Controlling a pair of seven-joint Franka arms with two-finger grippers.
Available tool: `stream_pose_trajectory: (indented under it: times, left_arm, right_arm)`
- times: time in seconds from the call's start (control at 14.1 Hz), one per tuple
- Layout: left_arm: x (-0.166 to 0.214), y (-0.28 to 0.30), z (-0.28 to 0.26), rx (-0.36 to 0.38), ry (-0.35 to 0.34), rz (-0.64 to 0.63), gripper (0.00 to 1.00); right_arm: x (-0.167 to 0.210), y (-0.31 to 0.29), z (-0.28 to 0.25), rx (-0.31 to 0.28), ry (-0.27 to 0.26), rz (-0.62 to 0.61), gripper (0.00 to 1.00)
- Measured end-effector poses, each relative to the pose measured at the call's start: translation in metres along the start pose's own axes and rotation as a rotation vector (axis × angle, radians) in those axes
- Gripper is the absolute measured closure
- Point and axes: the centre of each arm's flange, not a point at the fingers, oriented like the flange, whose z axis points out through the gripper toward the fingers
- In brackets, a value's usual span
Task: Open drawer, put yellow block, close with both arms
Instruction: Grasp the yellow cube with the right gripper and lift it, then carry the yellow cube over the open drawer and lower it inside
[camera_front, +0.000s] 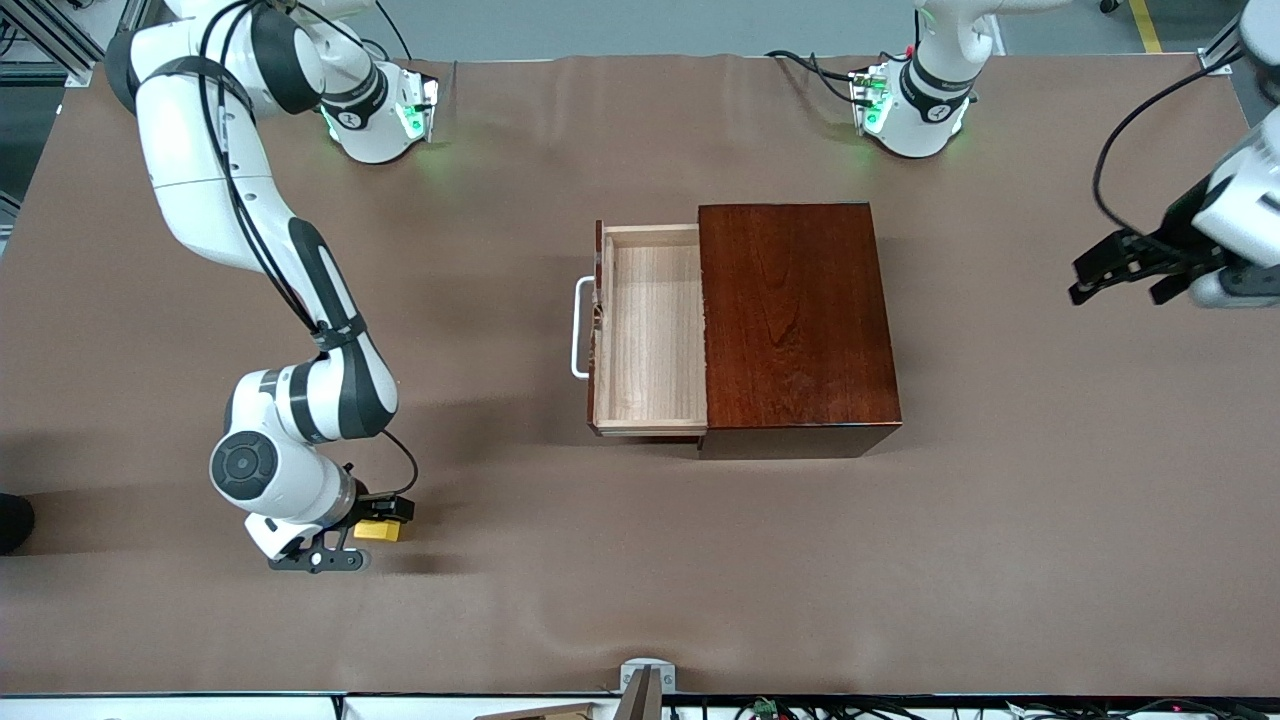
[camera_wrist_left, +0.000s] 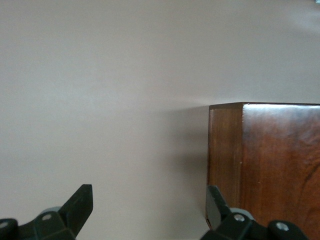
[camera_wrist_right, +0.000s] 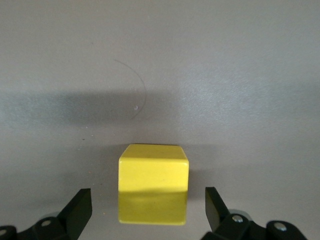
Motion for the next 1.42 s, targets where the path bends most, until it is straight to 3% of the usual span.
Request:
stream_pose_trajectory:
  times: [0.14, 0.28, 0.43, 0.5, 0.71, 0.92, 1.21, 1.42]
  left_arm:
    - [0.002, 0.002, -0.019, -0.001, -0.012, 0.004, 0.0]
    - [0.003, 0.003, -0.025, -0.001, -0.042, 0.007, 0.0]
    - [0.003, 0.004, -0.023, 0.0, -0.066, 0.007, 0.0]
    - [0.003, 0.004, -0.022, 0.0, -0.071, 0.007, 0.0]
    - [0.003, 0.004, -0.021, 0.0, -0.081, 0.008, 0.0]
    - [0.007, 0.005, -0.022, 0.0, -0.076, 0.009, 0.0]
    - [0.01, 0.011, -0.026, -0.001, -0.067, 0.02, 0.0]
    - [0.01, 0.014, -0.027, -0.001, -0.066, 0.025, 0.0]
  right_arm:
    - [-0.001, 0.0, 0.014, 0.002, 0.0, 0.002, 0.0]
    - [-0.002, 0.0, 0.021, 0.001, -0.001, 0.002, 0.16]
    - [0.0, 0.0, 0.018, 0.003, 0.007, 0.002, 0.39]
    - [0.002, -0.001, 0.013, 0.004, 0.015, 0.002, 0.44]
    - [0.005, -0.001, -0.018, -0.001, -0.026, 0.002, 0.44]
    - [0.0, -0.003, -0.112, -0.012, -0.106, -0.001, 0.44]
    - [-0.045, -0.021, -0.285, -0.01, -0.122, -0.035, 0.44]
    - [-0.077, -0.067, -0.33, -0.005, -0.113, 0.015, 0.44]
